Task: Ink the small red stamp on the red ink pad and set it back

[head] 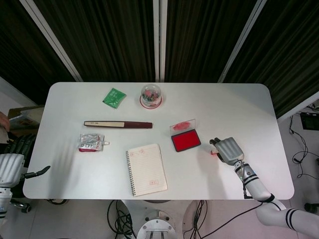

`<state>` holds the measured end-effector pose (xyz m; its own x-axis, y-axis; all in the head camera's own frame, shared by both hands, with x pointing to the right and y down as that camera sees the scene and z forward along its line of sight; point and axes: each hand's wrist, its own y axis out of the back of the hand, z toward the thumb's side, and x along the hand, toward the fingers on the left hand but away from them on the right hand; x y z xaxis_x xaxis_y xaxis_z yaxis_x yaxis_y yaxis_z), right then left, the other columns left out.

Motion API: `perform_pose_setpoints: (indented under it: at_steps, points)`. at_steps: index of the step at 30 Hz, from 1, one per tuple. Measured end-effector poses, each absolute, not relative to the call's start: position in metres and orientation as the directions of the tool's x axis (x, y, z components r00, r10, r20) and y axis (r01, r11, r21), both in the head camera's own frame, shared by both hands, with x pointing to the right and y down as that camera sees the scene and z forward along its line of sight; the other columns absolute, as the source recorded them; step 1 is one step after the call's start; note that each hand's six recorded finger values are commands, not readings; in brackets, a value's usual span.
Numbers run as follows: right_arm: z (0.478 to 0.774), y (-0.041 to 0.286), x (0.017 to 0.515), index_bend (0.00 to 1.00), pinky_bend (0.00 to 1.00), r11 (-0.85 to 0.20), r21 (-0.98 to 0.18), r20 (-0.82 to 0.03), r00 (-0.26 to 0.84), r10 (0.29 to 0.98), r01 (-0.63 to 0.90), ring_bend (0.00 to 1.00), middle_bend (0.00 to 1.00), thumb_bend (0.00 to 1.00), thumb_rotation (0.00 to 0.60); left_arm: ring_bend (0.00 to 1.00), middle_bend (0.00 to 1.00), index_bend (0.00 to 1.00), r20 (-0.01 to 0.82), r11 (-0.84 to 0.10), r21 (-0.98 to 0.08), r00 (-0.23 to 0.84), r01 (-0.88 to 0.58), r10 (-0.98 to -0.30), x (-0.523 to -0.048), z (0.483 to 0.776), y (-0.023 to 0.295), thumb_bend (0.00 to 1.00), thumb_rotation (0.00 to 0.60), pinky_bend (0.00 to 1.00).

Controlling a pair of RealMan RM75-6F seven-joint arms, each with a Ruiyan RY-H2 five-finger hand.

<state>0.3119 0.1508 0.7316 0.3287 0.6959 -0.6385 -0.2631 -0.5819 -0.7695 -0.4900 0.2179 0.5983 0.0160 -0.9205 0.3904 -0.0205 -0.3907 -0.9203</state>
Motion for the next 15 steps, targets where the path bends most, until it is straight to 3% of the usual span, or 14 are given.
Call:
perform_pose_setpoints:
  at_steps: [3, 9, 15]
  points:
    - [0.73, 0.151, 0.312, 0.23, 1.0, -0.584, -0.767, -0.642, 0.332, 0.691, -0.266, 0.94, 0.3, 0.3, 0.6, 0.08, 0.08, 0.01, 0.39, -0.391, -0.92, 0.016, -0.021, -0.921, -0.49, 0.598, 0.218, 0.09, 0.261, 0.19]
    - [0.719, 0.153, 0.315, 0.01, 1.0, -0.578, -0.767, -0.642, 0.344, 0.686, -0.278, 0.93, 0.23, 0.2, 0.6, 0.08, 0.08, 0.01, 0.385, -0.385, -0.923, 0.019, -0.022, -0.923, -0.489, 0.596, 0.217, 0.09, 0.26, 0.19]
    - [0.681, 0.158, 0.332, 0.0, 1.0, -0.496, -0.825, -0.564, 0.346, 0.749, -0.271, 0.92, 0.24, 0.14, 0.6, 0.08, 0.08, 0.01, 0.375, -0.376, -0.927, 0.009, -0.019, -0.927, -0.491, 0.592, 0.218, 0.09, 0.261, 0.19]
